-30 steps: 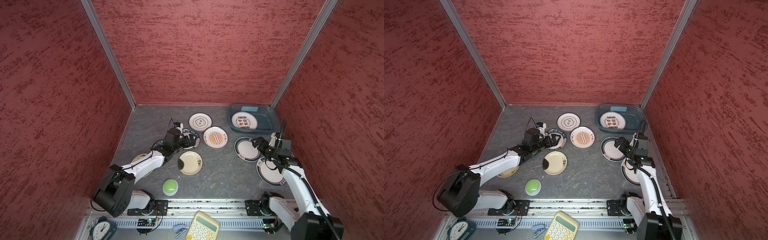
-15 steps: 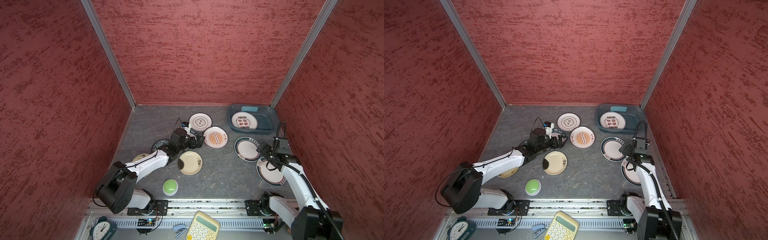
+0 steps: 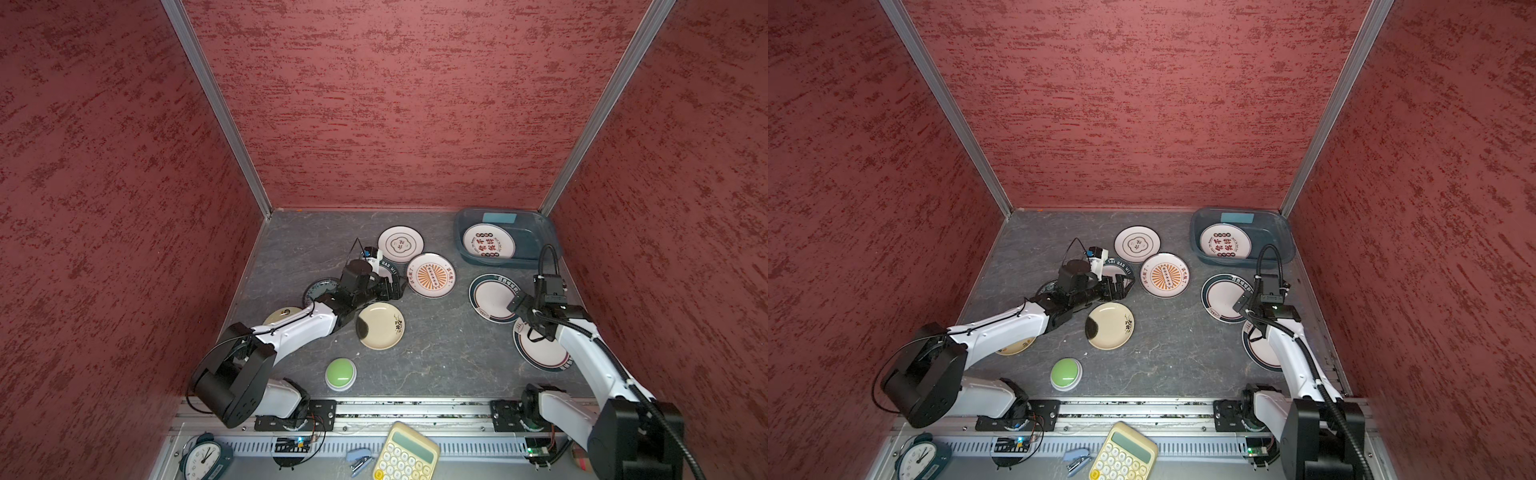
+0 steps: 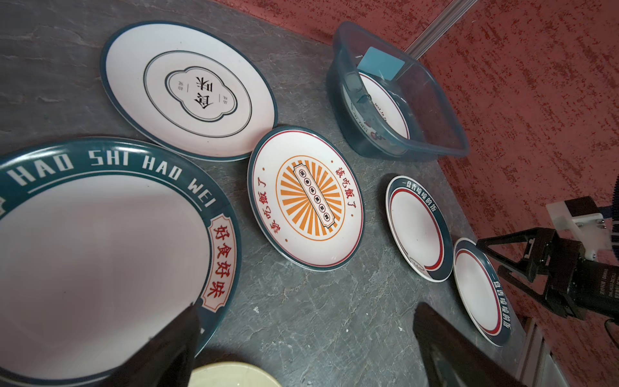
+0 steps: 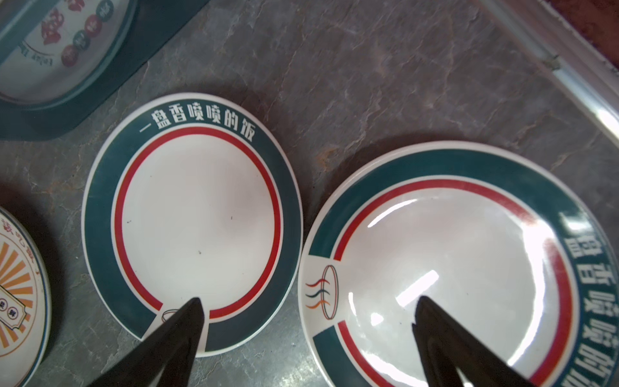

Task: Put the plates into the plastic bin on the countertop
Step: 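Lower the right gripper onto the edge of a green-rimmed plate, then close the right gripper on the rim of the small green-rimmed plate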

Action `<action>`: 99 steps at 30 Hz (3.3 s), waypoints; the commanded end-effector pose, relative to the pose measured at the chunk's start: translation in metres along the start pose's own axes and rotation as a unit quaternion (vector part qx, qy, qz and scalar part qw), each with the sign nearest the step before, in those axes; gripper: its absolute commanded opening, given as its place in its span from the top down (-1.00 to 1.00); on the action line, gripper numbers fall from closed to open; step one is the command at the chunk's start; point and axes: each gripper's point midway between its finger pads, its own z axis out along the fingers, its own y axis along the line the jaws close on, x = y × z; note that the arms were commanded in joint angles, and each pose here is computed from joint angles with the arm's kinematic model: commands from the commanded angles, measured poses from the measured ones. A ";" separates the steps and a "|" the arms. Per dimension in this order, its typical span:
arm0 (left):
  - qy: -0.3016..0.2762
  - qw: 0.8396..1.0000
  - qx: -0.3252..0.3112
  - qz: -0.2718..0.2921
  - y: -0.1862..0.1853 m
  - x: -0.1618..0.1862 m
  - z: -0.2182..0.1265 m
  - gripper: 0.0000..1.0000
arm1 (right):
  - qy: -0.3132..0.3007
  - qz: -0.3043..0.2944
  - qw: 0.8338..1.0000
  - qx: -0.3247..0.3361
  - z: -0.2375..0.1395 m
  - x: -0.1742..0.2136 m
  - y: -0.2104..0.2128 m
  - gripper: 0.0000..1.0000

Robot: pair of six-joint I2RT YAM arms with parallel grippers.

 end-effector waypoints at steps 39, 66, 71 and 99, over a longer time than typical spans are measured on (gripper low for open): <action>-0.036 0.993 0.011 -0.116 0.057 -0.016 -0.025 -0.99 | 0.081 -0.033 0.988 0.127 0.008 0.066 -0.009 -0.33; -0.041 0.993 0.004 -0.115 0.065 -0.016 -0.025 -0.99 | 0.099 -0.062 0.982 0.150 0.029 0.079 -0.016 0.09; -0.042 0.993 0.003 -0.114 0.065 -0.016 -0.026 -0.99 | 0.100 -0.065 0.982 0.149 0.029 0.079 -0.015 0.14; -0.040 0.992 0.001 -0.118 0.066 -0.017 -0.027 -0.99 | 0.113 -0.053 0.986 0.107 0.031 0.087 -0.004 0.48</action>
